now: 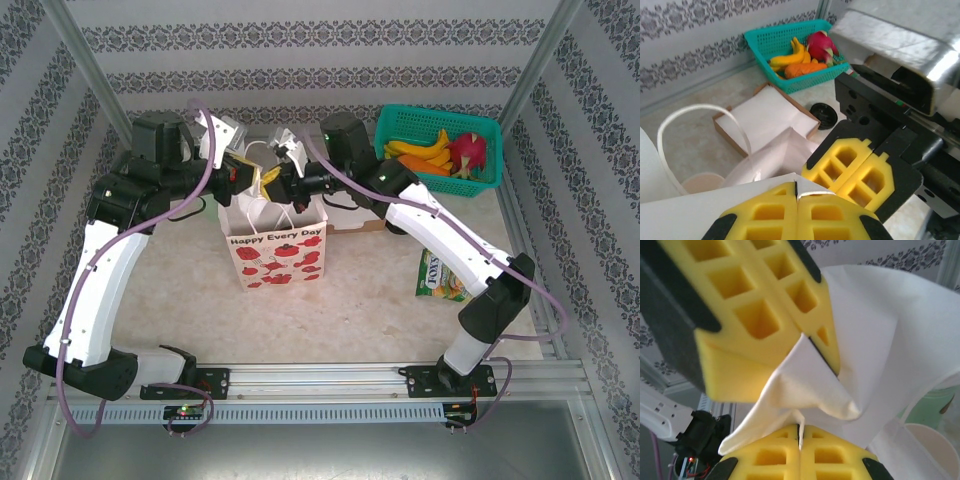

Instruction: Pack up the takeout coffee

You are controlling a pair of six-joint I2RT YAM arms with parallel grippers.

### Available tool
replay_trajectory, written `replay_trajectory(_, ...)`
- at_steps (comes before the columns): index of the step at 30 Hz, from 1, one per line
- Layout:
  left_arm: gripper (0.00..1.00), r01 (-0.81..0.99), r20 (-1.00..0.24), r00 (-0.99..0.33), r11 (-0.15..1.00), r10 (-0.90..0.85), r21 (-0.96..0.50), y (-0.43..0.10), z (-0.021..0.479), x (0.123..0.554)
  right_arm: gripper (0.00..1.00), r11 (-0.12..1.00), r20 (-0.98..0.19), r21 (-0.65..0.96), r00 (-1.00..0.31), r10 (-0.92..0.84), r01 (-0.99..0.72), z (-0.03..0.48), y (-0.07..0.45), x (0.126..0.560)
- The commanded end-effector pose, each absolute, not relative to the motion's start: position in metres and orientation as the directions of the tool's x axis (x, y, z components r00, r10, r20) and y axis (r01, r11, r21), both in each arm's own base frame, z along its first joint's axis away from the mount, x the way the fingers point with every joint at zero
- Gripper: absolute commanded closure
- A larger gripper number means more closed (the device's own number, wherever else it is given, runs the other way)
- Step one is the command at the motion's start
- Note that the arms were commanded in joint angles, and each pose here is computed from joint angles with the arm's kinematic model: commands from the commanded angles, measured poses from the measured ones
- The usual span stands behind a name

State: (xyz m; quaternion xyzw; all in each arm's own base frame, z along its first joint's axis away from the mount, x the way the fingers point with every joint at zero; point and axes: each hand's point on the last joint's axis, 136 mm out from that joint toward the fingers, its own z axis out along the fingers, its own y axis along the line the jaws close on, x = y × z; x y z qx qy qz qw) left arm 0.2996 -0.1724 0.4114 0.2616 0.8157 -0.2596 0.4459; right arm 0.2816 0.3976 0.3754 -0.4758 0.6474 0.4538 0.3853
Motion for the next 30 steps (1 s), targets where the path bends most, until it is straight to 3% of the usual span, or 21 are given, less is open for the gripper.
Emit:
replay_trajectory(1, 1.0, 0.642, -0.808, -0.562, 0.711, 0.18, -0.288, -0.172, 0.399, 0.28, 1.0, 0.042, -0.944, 0.196, -0.201, -0.261, -0.98, 0.387, 0.387, 0.255)
replay_trajectory(7, 1.0, 0.647, -0.784, -0.587, 0.699, 0.202, -0.304, -0.173, 0.387, 0.273, 0.73, 0.105, -0.948, 0.145, -0.169, -0.27, -0.984, 0.383, 0.38, 0.262)
replay_trajectory(11, 1.0, 0.679, -0.787, -0.577, 0.665, 0.219, -0.312, -0.178, 0.388, 0.269, 0.69, 0.1, -0.957, 0.077, -0.102, -0.272, -0.992, 0.387, 0.382, 0.266)
replay_trajectory(12, 1.0, 0.688, -0.788, -0.575, 0.65, 0.22, -0.321, -0.181, 0.388, 0.268, 0.64, 0.099, -0.956, 0.064, -0.09, -0.278, -0.993, 0.385, 0.383, 0.268)
replay_trajectory(19, 1.0, 0.71, -0.795, -0.567, 0.616, 0.213, -0.341, -0.187, 0.391, 0.269, 0.39, -0.061, -0.966, -0.018, 0.033, -0.256, -0.998, 0.379, 0.393, 0.256)
replay_trajectory(26, 1.0, 0.728, -0.798, -0.563, 0.587, 0.215, -0.356, -0.192, 0.392, 0.268, 0.36, -0.114, -0.961, -0.087, 0.114, -0.25, -0.99, 0.373, 0.405, 0.258)
replay_trajectory(30, 1.0, 0.733, -0.804, -0.556, 0.582, 0.213, -0.353, -0.193, 0.393, 0.268, 0.49, -0.135, -0.962, -0.083, 0.114, -0.246, -0.987, 0.373, 0.409, 0.259)
